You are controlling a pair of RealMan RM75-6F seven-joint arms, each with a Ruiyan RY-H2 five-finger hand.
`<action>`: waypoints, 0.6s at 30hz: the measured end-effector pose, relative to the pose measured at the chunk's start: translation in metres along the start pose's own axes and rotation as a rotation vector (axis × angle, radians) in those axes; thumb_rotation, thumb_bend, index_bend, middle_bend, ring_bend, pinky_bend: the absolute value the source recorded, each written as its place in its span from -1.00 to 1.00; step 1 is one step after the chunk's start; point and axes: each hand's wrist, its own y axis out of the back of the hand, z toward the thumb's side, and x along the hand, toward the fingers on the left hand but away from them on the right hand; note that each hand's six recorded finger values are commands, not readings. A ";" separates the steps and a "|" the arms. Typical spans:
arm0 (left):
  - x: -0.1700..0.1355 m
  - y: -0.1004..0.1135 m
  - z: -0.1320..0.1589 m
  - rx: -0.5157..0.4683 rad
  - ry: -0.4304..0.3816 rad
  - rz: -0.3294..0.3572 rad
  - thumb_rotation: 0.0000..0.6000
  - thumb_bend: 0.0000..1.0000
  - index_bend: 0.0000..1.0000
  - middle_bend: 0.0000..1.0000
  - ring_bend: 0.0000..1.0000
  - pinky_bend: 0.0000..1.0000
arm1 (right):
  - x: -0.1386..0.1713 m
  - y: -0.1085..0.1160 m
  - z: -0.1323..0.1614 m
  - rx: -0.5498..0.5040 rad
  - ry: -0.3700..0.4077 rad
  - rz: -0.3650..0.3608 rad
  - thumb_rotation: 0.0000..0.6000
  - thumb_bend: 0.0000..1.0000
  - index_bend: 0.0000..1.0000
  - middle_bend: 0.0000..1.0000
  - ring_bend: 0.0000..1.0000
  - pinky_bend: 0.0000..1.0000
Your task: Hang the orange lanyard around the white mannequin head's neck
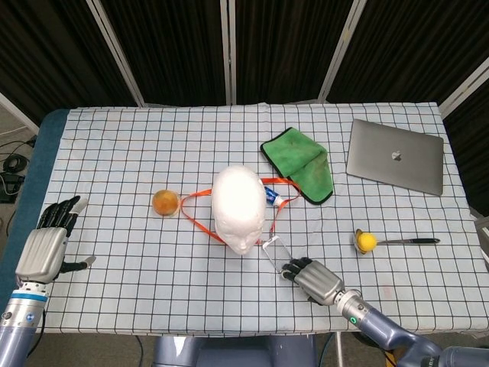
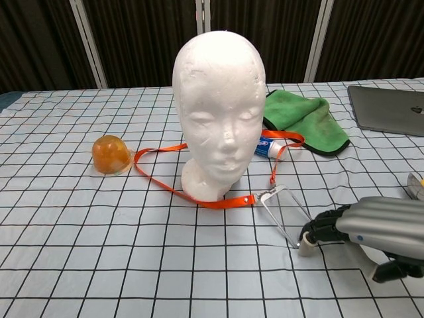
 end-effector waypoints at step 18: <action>-0.001 -0.001 0.002 0.002 -0.002 -0.002 1.00 -1.00 -1.00 -1.00 -1.00 -1.00 | 0.035 0.000 0.022 -0.011 0.085 0.007 1.00 1.00 -0.43 -0.52 -0.68 -0.51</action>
